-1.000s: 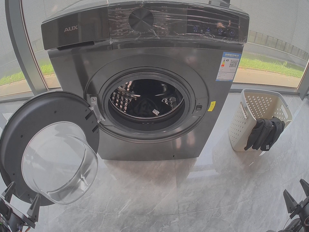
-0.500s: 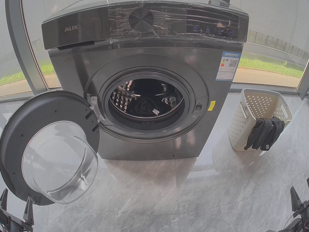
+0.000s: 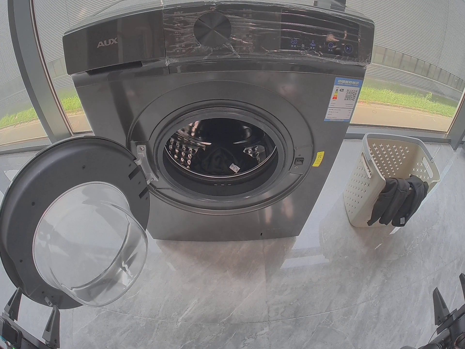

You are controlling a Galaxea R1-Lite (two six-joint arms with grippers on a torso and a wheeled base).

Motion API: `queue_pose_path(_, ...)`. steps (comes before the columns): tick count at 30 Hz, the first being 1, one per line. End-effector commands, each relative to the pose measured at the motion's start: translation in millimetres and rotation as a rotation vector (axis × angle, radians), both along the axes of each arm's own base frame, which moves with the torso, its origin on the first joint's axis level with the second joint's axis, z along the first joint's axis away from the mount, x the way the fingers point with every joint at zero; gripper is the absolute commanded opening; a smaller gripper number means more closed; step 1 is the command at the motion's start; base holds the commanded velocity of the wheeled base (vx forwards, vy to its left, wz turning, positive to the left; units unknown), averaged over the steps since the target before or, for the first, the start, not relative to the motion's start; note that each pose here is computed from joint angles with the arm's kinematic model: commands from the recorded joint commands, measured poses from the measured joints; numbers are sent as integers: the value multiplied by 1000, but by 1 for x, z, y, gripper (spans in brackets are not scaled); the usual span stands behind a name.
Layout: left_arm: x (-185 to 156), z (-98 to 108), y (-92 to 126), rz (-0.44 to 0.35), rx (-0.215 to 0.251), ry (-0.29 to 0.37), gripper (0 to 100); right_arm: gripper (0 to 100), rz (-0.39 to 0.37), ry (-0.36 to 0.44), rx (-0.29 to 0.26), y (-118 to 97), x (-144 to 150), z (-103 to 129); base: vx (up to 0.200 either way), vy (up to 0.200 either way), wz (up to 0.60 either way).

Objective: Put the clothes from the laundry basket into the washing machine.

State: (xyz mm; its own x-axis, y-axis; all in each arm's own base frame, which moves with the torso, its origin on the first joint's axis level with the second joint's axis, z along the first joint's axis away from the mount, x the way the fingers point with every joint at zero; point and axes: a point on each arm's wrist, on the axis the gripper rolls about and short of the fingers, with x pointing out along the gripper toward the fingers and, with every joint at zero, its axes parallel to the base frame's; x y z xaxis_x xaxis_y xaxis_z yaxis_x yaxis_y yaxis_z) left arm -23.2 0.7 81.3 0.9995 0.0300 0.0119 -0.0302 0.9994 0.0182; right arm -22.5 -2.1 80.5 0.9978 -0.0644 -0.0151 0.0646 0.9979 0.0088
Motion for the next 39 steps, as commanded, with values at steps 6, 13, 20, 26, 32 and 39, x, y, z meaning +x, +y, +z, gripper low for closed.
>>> queue_pose_path(6,0,-5,0,-18,-20,10,100,100,63,-6,0,2,-1,-5,0,0,0)
queue_pose_path(13,0,-5,0,-19,-12,10,100,100,68,-9,-6,2,-1,-4,0,-200,0)
queue_pose_path(20,0,-5,0,-16,-21,10,100,100,68,-9,-6,2,-1,-4,0,-200,0)
queue_pose_path(26,0,-5,0,-16,-21,10,100,100,68,-9,-6,2,-1,-4,0,-200,0)
queue_pose_path(32,0,-5,0,-15,-21,10,100,100,68,-9,-6,2,-1,-4,0,-200,0)
queue_pose_path(39,0,-5,0,-18,-18,8,100,100,68,-9,-6,2,-1,-4,0,-200,0)
